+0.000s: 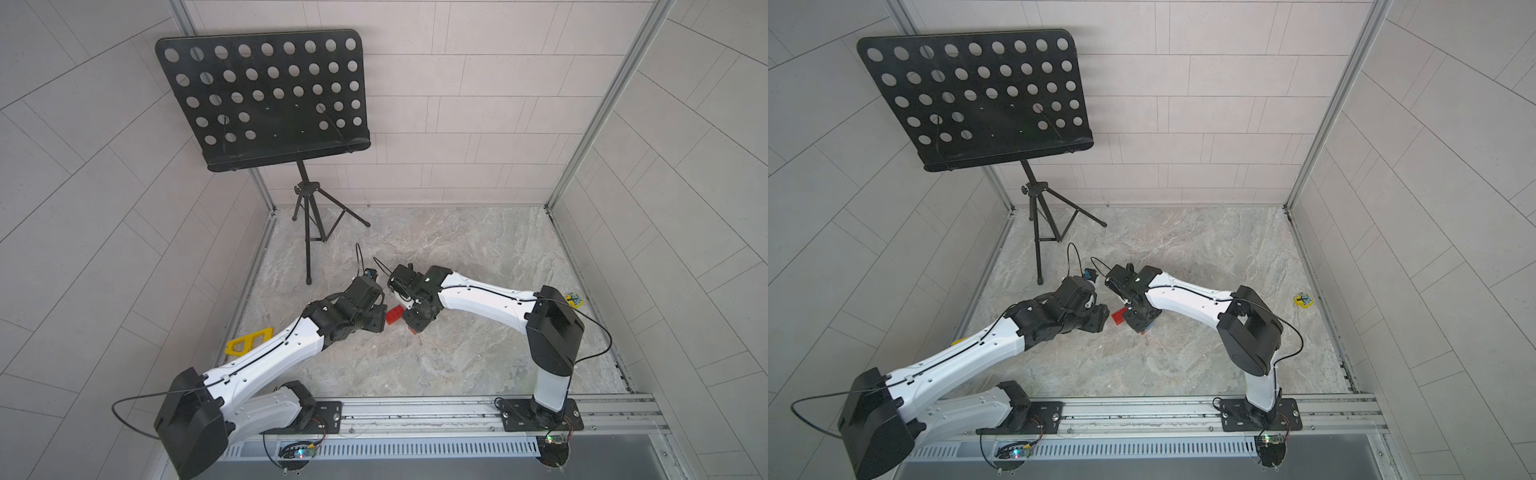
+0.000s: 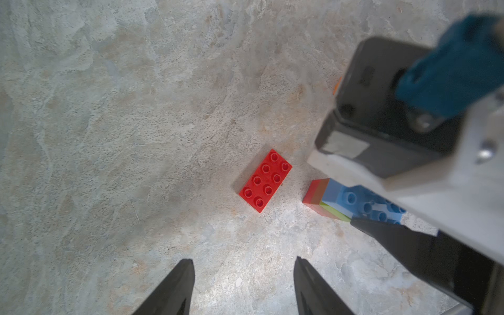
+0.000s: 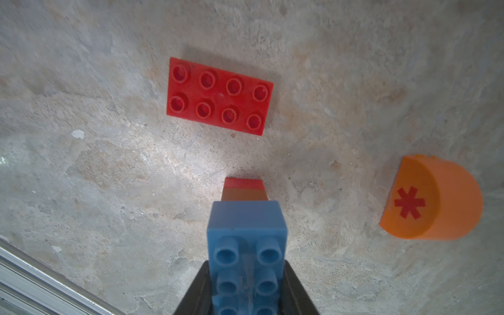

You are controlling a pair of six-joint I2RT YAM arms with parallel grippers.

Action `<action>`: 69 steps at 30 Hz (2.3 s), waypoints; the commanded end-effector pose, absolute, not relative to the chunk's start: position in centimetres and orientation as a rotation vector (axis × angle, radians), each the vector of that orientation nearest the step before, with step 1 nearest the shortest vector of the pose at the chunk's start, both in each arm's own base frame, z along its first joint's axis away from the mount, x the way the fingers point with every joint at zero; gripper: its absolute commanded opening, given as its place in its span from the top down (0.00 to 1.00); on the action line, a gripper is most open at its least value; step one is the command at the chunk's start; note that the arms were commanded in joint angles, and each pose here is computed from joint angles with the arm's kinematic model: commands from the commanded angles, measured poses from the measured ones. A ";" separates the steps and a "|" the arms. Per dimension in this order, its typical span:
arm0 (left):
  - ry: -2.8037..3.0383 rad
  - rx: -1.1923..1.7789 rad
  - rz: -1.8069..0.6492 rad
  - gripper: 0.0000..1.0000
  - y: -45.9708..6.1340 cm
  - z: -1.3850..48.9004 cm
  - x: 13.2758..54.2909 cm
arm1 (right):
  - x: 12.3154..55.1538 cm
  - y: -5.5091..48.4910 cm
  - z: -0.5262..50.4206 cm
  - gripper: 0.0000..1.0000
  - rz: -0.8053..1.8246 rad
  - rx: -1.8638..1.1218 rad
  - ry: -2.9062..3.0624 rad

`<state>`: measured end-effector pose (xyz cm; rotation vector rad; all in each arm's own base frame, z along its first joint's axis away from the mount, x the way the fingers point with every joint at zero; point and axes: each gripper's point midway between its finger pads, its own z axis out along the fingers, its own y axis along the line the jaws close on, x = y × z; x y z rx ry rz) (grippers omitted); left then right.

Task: Assemble an ice cream with lego
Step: Assemble the lego brick with the lego brick.

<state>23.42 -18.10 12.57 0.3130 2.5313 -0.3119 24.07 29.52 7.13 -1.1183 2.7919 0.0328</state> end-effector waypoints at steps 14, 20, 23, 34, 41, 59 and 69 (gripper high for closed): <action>2.558 0.322 -0.290 0.35 -17.9 11.7 23.4 | 20.3 26.5 -1.3 0.78 -0.126 -1.264 3.033; 2.527 0.296 -0.274 0.35 -17.4 13.0 23.6 | 21.6 25.8 0.9 0.79 -0.144 -1.291 2.957; 2.479 0.248 -0.289 0.35 -16.9 15.0 23.7 | 23.3 25.7 3.8 0.79 -0.085 -1.280 2.893; 2.268 0.054 -0.361 0.24 -13.5 21.1 22.5 | 24.4 26.0 14.7 0.79 0.064 -1.633 2.466; 2.269 0.092 -0.363 0.21 -13.2 22.3 22.0 | 23.3 25.7 15.4 0.81 0.040 -1.958 2.140; 2.412 0.158 -0.347 0.21 -14.8 20.1 23.7 | 23.6 25.5 9.9 0.84 -0.058 -2.282 1.893; 2.506 0.245 -0.367 0.22 -16.0 18.9 23.6 | 22.7 25.2 8.0 0.82 -0.015 -2.349 1.925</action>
